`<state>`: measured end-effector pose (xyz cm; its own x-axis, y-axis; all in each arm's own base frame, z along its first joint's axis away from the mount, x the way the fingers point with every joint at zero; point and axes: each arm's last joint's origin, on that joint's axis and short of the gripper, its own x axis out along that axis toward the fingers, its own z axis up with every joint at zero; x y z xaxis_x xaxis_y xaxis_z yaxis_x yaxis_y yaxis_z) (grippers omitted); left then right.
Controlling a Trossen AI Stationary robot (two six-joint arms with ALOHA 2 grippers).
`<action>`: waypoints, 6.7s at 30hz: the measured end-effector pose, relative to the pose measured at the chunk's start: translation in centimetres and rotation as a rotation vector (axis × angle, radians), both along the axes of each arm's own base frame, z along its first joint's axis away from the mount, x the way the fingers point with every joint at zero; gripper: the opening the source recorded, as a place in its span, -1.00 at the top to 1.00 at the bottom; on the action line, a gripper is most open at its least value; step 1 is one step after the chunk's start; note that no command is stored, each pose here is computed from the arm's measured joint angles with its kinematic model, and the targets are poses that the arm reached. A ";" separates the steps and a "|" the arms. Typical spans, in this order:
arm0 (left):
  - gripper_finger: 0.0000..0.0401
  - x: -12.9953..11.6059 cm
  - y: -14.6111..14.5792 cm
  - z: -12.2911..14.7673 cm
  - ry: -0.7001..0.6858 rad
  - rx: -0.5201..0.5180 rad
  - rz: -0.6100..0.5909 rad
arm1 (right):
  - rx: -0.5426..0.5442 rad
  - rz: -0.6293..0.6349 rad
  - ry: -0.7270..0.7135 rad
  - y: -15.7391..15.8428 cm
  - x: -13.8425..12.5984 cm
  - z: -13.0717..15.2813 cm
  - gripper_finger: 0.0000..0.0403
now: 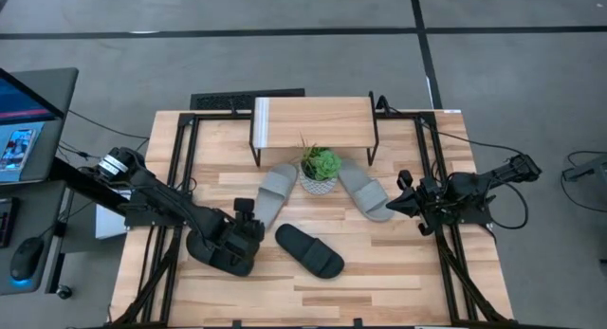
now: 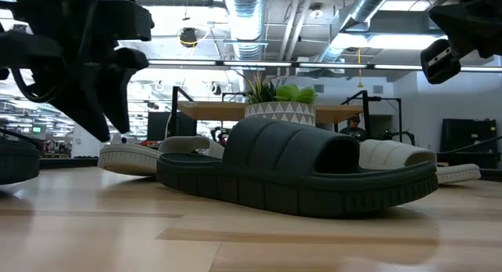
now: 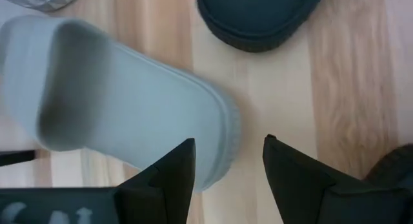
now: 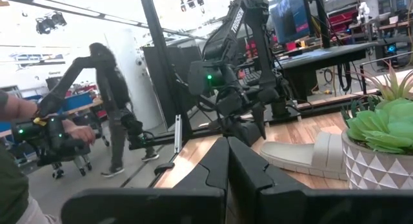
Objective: Pick and place slides into the shelf
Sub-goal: Put the left gray slide on the shelf
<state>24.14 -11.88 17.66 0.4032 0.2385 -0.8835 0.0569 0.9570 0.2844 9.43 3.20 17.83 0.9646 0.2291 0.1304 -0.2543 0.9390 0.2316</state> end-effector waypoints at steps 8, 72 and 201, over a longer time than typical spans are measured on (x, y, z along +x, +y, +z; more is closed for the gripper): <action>0.15 0.0 0.0 0.0 0.010 -0.007 -0.012 | 0.000 0.000 0.000 0.0 0.0 0.0 1.00; 0.97 2.4 -0.4 -4.9 0.112 0.014 0.152 | -0.020 0.000 0.053 0.0 0.1 -0.5 1.00; 1.00 6.2 19.4 24.5 -0.182 0.450 0.380 | -0.058 0.000 0.152 0.1 0.2 -1.5 1.00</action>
